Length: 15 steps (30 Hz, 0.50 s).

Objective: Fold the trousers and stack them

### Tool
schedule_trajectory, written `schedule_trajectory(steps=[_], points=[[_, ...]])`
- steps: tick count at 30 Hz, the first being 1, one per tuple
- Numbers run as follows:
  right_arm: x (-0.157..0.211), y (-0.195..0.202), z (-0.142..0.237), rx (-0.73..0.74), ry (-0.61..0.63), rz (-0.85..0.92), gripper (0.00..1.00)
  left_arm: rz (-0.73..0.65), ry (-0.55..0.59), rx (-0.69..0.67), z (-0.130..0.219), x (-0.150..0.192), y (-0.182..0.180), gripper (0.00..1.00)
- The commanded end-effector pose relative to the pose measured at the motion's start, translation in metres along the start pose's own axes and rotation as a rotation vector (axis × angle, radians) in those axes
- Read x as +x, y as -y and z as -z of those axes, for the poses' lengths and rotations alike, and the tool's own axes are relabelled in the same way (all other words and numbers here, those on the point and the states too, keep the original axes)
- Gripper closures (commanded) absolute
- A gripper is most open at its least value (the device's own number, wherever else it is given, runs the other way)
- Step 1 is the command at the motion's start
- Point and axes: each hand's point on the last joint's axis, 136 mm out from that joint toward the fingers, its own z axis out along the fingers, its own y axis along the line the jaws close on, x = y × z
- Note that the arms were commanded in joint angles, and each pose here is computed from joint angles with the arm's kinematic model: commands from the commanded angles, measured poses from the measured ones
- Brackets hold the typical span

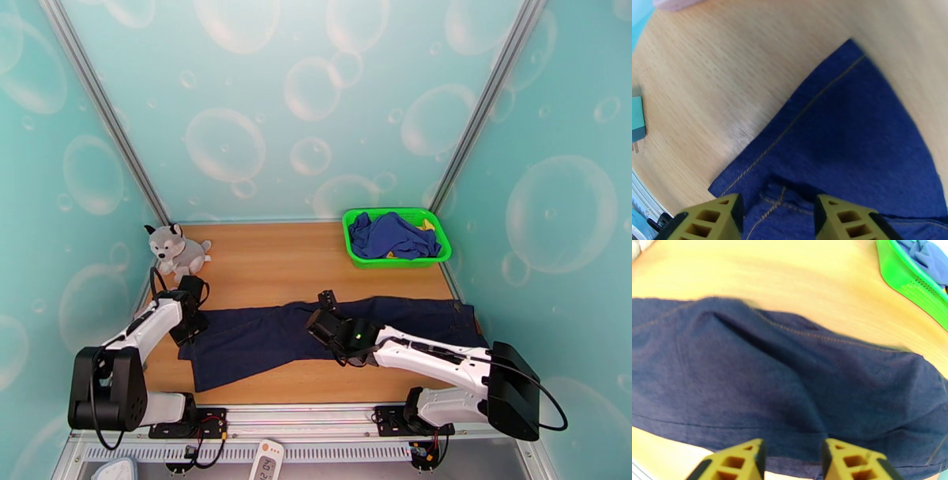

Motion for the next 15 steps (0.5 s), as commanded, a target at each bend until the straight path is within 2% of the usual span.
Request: schedule_trajectory(steps=[1, 8, 12, 15], points=[[-0.012, 0.009, 0.002, -0.06, 0.03, -0.075, 0.54, -0.003, -0.007, 0.029, -0.004, -0.004, 0.012, 0.53], [-0.023, 0.05, -0.005, -0.137, 0.049, -0.189, 0.54, -0.021, -0.03, 0.018, -0.009, 0.004, 0.016, 0.59], [-0.028, 0.061, -0.007, -0.131, 0.056, -0.194, 0.54, -0.018, -0.036, 0.009, -0.011, 0.01, 0.012, 0.79], [-0.025, 0.059, -0.011, -0.145, 0.05, -0.189, 0.54, -0.016, -0.028, 0.02, -0.007, 0.01, 0.013, 0.89]])
